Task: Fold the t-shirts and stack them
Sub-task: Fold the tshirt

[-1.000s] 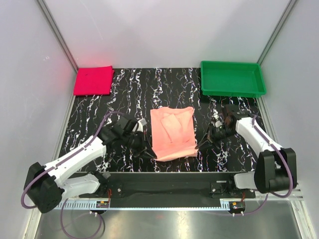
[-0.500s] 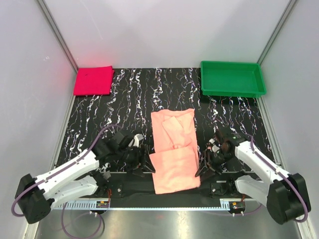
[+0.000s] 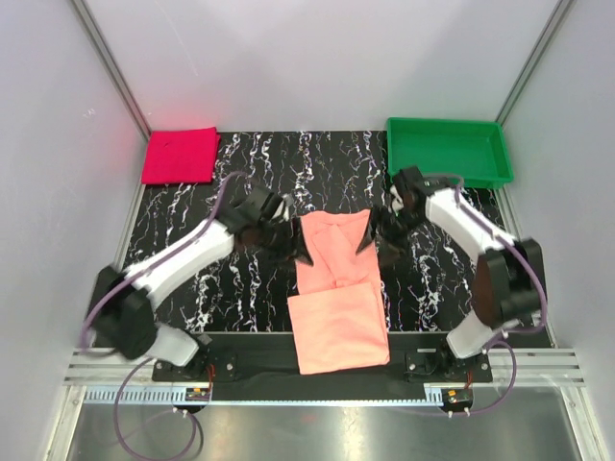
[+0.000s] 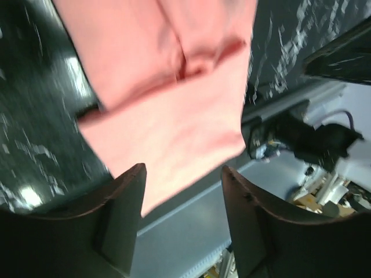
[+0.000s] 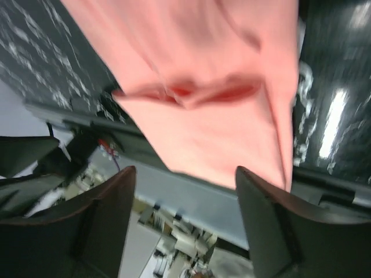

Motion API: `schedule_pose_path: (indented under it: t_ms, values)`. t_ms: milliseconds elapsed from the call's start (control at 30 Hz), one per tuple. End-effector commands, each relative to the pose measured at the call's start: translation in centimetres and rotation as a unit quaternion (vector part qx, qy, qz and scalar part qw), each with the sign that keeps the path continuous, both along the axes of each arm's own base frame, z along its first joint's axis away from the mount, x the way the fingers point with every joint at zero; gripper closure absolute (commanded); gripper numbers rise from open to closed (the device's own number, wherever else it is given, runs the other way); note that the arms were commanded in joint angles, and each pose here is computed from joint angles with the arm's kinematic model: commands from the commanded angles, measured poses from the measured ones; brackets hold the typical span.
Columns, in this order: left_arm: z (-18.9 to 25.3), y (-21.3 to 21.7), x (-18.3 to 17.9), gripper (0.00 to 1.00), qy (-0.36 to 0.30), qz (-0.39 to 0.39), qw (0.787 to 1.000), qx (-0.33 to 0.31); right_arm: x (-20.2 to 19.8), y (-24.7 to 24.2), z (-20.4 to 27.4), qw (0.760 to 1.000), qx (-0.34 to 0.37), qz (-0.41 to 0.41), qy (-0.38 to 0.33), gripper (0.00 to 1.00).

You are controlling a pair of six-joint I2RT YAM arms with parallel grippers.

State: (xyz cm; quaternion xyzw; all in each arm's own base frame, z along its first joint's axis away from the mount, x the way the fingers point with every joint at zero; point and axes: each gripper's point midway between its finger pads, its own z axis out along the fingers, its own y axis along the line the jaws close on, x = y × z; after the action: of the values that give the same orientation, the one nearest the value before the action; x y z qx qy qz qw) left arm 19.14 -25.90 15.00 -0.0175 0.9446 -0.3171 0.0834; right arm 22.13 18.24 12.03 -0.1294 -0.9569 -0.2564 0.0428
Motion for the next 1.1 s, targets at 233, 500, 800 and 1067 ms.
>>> schedule_pose_path:
  t_ms: [233,500,800,1067]
  values:
    - [-9.5,-1.4,12.4,0.5,-0.001,0.002,0.997,0.073,12.8,-1.1,-7.0,0.989,-0.121,0.024,-0.076,0.34]
    - [-13.6,1.8,16.7,0.5,0.055,0.037,0.991,0.112,15.1,1.9,-9.3,0.994,-0.075,0.033,-0.067,0.34]
    - [-10.3,4.3,23.1,0.46,0.0,0.051,0.991,0.12,19.6,3.4,-8.4,0.991,-0.069,0.066,-0.093,0.3]
    - [-1.7,5.6,19.4,0.28,-0.077,0.042,0.991,0.105,14.9,1.0,-4.0,0.984,-0.083,0.108,-0.117,0.19]
